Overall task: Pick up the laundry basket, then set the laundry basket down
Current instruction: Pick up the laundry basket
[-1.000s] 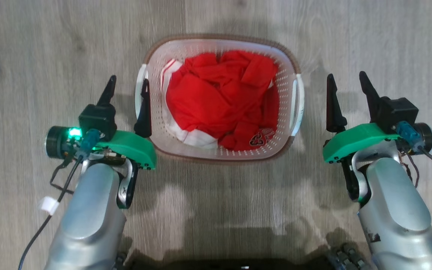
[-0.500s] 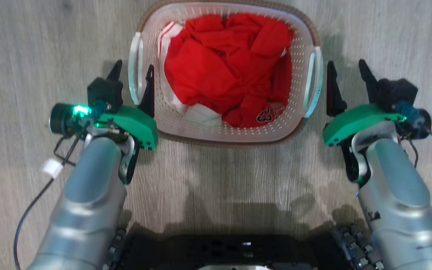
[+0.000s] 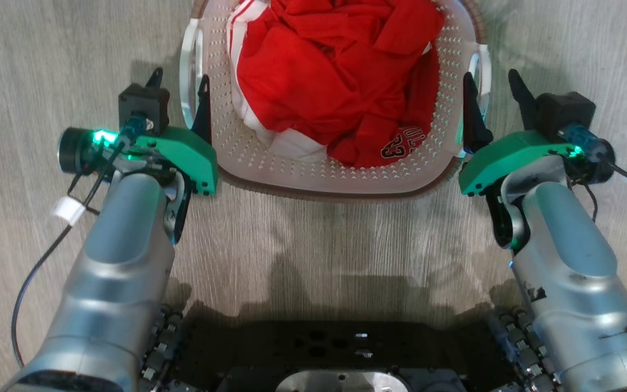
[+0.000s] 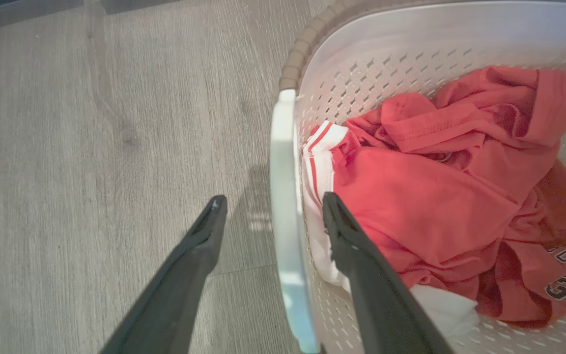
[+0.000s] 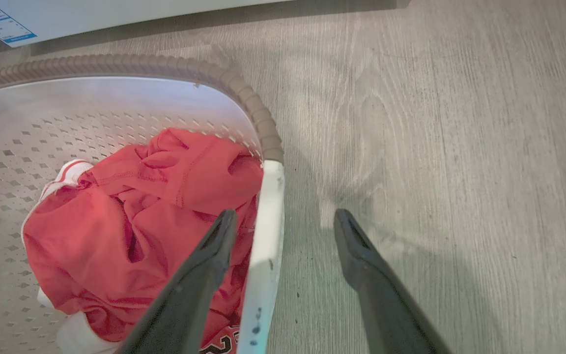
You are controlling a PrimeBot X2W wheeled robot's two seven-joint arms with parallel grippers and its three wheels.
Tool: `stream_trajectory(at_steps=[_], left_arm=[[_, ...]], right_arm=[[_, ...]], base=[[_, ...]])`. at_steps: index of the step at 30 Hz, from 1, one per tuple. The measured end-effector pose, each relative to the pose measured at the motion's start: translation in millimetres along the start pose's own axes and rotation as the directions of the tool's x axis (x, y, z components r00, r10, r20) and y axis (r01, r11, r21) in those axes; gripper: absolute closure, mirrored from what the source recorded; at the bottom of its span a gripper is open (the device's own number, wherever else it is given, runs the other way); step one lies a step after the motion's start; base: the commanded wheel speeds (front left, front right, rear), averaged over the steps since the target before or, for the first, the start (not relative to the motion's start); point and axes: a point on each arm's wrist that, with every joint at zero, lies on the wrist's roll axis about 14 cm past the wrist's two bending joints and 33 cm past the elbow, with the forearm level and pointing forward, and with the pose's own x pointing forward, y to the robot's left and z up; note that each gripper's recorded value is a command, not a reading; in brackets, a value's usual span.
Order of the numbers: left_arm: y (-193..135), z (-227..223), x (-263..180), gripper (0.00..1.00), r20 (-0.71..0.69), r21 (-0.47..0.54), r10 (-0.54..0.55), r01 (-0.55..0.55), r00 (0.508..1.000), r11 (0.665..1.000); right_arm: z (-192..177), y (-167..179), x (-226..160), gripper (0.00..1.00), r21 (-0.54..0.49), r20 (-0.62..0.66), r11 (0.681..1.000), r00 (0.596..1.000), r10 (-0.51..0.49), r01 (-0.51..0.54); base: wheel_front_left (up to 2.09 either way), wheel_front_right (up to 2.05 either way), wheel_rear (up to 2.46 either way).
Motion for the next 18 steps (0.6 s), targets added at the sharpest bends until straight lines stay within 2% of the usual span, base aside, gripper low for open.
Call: stream_trajectory(at_steps=[7,18], left_arm=[[6,-9,14,0.0,-0.034,0.02,0.004,-0.004,0.999,1.0],[6,-20,25,0.0,-0.08,0.046,-0.017,0.02,0.997,0.999]], right_arm=[[-22,4,11,0.0,0.004,-0.057,1.0,0.998,0.024,-0.024],[-36,6,23,0.0,0.003,-0.091,0.999,0.995,0.04,-0.04]], base=[[0.0,0.0,0.0],[0.0,0.0,0.0]])
